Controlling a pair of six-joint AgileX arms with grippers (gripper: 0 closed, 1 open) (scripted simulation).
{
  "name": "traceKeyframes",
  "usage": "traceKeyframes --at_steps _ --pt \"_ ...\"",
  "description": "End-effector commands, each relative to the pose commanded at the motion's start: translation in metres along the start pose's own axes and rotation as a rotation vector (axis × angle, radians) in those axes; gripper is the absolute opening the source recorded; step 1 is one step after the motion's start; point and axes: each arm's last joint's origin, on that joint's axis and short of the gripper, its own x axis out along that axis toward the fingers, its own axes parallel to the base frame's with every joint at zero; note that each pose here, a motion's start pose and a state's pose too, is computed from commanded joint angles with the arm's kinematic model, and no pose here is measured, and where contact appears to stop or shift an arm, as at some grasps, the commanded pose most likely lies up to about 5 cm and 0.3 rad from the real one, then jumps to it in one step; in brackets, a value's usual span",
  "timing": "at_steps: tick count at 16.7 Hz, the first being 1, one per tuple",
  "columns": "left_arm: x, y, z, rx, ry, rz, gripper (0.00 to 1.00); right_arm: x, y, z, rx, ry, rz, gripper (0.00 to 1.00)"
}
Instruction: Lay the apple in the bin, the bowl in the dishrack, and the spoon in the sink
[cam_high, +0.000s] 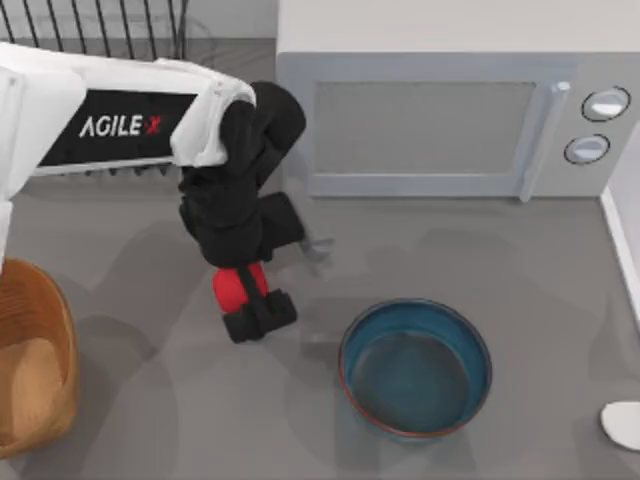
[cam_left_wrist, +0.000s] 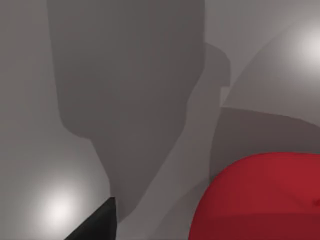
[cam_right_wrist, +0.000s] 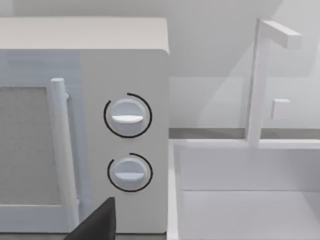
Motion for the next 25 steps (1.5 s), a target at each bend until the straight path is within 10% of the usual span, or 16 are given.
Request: traceKeyframes --at_steps 13,25 --pt "0.0 0.0 0.0 0.0 0.0 0.0 0.02 0.0 0.0 0.0 0.0 0.0 0.0 1.0" --pt "-0.019 0.002 0.002 0.0 -0.016 0.013 0.0 0.0 0.0 0.0 0.0 0.0 0.0 1.0"
